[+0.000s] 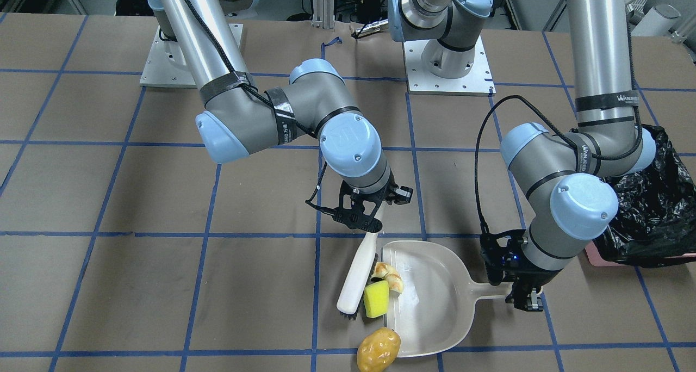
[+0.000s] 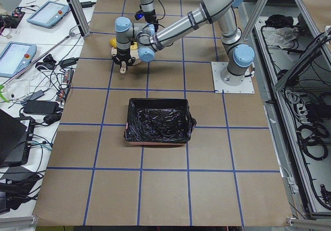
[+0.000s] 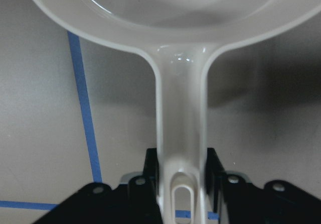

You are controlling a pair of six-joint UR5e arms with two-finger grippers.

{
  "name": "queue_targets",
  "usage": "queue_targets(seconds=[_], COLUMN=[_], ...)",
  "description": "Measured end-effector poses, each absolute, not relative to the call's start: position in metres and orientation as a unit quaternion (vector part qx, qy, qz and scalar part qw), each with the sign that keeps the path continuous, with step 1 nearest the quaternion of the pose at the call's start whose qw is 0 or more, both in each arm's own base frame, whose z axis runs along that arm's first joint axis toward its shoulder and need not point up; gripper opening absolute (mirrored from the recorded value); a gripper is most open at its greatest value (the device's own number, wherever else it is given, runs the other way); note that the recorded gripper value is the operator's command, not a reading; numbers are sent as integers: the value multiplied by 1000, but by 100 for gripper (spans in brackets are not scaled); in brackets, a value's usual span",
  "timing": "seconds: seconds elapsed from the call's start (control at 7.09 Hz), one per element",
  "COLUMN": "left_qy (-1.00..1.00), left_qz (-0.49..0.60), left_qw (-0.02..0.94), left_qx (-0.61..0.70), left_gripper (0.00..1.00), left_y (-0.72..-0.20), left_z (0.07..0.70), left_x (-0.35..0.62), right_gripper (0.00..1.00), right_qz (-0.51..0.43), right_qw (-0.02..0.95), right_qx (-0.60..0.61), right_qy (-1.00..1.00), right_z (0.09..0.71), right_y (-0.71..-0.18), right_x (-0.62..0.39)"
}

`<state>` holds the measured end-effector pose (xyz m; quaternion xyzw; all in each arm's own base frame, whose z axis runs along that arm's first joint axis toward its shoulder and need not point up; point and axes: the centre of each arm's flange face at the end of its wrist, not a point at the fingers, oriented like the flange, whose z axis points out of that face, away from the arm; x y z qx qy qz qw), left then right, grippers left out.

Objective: Sweep and dump trash into bin
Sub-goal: 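Sweep the items toward the dustpan held by the left gripper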

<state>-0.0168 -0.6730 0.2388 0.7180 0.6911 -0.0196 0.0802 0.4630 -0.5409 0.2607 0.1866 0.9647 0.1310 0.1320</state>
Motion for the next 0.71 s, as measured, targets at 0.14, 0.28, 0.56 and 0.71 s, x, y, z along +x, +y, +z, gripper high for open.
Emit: queue_targets(seconds=[0.14, 0.28, 0.56, 0.71], left_qy=[691, 691, 688, 685], left_qz=[-19, -19, -19, -19], left_qw=[81, 81, 82, 84], left_qx=[718, 718, 721, 723], left_gripper=[23, 23, 23, 23], left_y=[-673, -673, -673, -673], left_z=[239, 239, 240, 242], left_x=[-17, -17, -23, -28], right_gripper=[0, 0, 0, 0], right_qz=[134, 133, 133, 137], right_qw=[142, 150, 170, 181], right_qx=[193, 198, 210, 219], right_qy=[962, 960, 953, 949], right_z=[263, 261, 256, 259], right_y=[-538, -536, -532, -532], right_x=[475, 487, 512, 521])
